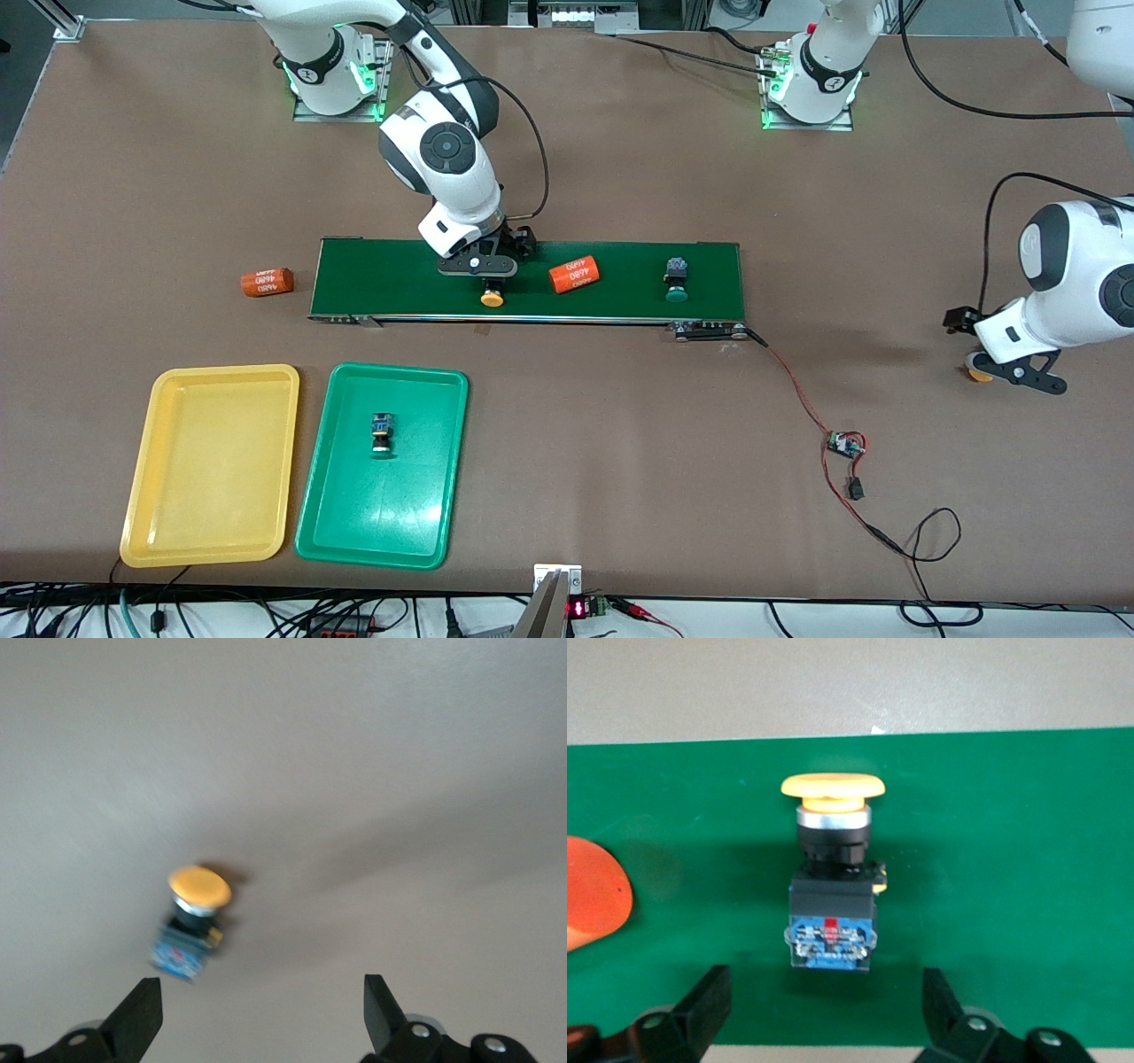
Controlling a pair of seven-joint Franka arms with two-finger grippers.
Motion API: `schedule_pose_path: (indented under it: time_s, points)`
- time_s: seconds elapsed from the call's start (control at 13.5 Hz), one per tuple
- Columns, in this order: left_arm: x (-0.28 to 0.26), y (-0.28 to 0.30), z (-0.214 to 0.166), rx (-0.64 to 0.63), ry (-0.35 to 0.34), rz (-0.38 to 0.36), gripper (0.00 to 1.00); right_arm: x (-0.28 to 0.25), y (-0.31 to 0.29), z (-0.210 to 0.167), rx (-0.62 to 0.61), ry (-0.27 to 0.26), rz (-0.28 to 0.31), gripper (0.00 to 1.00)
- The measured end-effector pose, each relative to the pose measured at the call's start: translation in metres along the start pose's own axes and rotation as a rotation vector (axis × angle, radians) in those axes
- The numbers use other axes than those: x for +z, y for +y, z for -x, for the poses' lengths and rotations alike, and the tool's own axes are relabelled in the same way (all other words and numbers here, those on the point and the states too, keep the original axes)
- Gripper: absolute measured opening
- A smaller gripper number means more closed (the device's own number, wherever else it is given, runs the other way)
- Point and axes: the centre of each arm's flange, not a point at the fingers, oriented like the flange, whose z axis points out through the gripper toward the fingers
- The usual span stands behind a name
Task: Sort buttons by color to trays
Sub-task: 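Grasp the yellow button with the right gripper while the left gripper grasps another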
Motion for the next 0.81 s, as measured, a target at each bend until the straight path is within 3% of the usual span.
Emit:
schedule_pose_path:
  time_s: [0.07, 0.15, 0.37, 0.52, 0.67, 0.74, 0.81]
  points:
    - [0.011, -0.01, 0.004, 0.067, 0.024, -0.016, 1.0, 0.002, 0.003, -0.003, -0.005, 0.007, 0.002, 0.78]
    - [0.025, -0.021, 0.01, 0.125, 0.04, -0.029, 1.0, 0.005, 0.007, -0.007, -0.007, 0.01, 0.004, 0.71]
    - [0.063, -0.041, 0.027, 0.222, 0.047, -0.027, 1.0, 0.01, 0.023, -0.021, -0.013, 0.016, 0.014, 0.63]
    - [0.082, -0.04, 0.032, 0.231, 0.034, -0.003, 1.0, 0.009, 0.028, -0.027, -0.013, 0.021, 0.013, 0.45]
    - [0.095, -0.039, 0.032, 0.231, 0.042, 0.001, 1.0, 0.007, 0.028, -0.03, -0.009, 0.027, 0.01, 0.41]
    - [0.099, -0.039, 0.031, 0.232, 0.044, 0.002, 0.93, 0.004, 0.028, -0.033, -0.005, 0.034, 0.006, 0.41]
    - [0.103, -0.038, 0.031, 0.233, 0.045, 0.004, 0.93, -0.001, 0.029, -0.039, 0.002, 0.042, 0.005, 0.41]
